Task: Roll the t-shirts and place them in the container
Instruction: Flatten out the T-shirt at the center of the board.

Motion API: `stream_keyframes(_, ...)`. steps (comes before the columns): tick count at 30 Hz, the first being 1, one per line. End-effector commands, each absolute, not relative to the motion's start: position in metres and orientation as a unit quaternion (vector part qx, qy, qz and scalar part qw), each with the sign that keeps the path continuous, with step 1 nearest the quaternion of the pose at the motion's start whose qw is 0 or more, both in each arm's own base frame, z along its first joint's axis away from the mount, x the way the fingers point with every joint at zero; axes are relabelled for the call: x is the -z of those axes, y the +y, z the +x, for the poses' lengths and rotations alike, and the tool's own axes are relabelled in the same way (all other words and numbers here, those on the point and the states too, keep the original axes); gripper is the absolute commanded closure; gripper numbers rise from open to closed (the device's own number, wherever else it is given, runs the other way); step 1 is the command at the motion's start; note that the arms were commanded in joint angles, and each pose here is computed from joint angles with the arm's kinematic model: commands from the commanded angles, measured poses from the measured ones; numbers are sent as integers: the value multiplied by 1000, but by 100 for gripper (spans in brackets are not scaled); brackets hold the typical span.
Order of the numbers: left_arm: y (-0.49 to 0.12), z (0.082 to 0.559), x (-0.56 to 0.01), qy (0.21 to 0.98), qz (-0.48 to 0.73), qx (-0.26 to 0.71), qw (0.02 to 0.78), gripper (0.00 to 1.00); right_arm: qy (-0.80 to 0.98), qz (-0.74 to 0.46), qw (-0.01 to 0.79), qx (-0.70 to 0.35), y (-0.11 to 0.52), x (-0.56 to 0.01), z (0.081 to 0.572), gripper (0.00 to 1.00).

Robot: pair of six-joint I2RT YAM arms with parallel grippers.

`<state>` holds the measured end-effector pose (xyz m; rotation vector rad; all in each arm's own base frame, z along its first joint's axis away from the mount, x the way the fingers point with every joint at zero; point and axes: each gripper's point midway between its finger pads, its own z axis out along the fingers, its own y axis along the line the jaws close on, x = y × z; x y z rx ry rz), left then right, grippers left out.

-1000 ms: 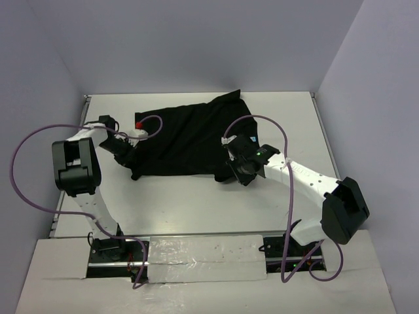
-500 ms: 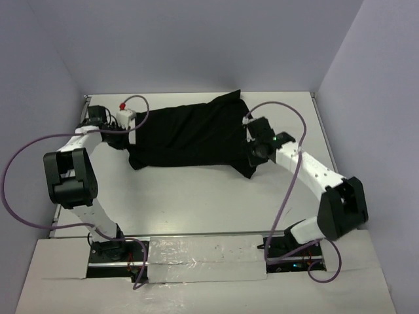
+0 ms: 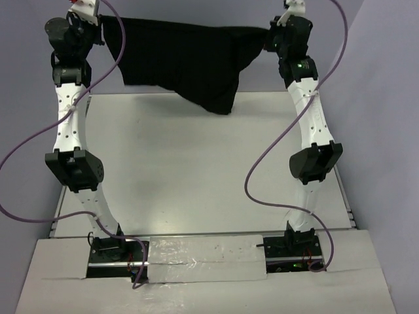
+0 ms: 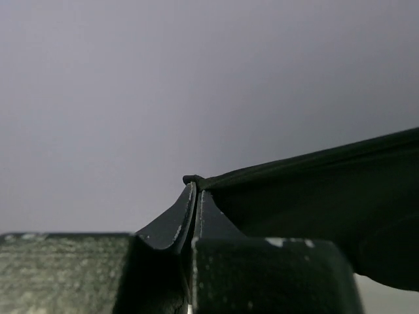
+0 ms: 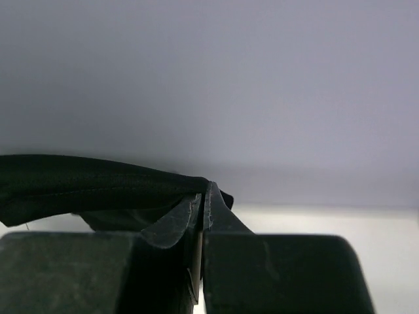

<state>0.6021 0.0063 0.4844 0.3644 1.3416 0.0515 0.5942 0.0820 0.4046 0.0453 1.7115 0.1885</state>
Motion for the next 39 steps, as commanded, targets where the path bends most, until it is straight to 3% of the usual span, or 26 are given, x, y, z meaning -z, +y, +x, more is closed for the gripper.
stream_keyframes(1, 34, 588, -532, 557, 154, -80, 812, 100, 614, 26, 789, -30, 46, -543, 569, 100)
stream_keyframes(7, 27, 588, -487, 591, 198, -80, 778, 100, 633, -78, 768, 51, 49, -516, 572, 100)
stream_keyframes(11, 20, 562, -453, 617, 254, -86, 740, 100, 705, -142, 682, 130, 53, -456, 542, 100)
stream_keyframes(13, 17, 549, -398, 666, 279, -66, 689, 100, 745, -179, 620, 173, 61, -406, 502, 100)
stream_keyframes(14, 14, 531, -399, 660, 307, -74, 682, 100, 780, -231, 554, 175, 83, -335, 481, 100)
stream_keyframes(16, 10, 503, -344, 702, 343, -59, 621, 100, 786, -257, 526, 197, 84, -313, 431, 100)
stream_keyframes(18, 3, 472, -273, 745, 372, -17, 553, 100, 821, -314, 445, 173, 103, -234, 381, 100)
stream_keyframes(23, -9, 367, -134, 813, 431, 61, 386, 100, 882, -347, 313, 54, 143, -139, 280, 100)
stream_keyframes(26, -4, 330, -84, 835, 440, 69, 322, 100, 896, -371, 242, 38, 162, -98, 247, 100)
stream_keyframes(32, 1, 294, -55, 848, 448, 70, 274, 100, 909, -395, 126, 54, 157, -55, 208, 100)
stream_keyframes(39, 7, 256, -49, 860, 458, 74, 210, 100, 902, -415, 114, 32, 152, -69, 192, 100)
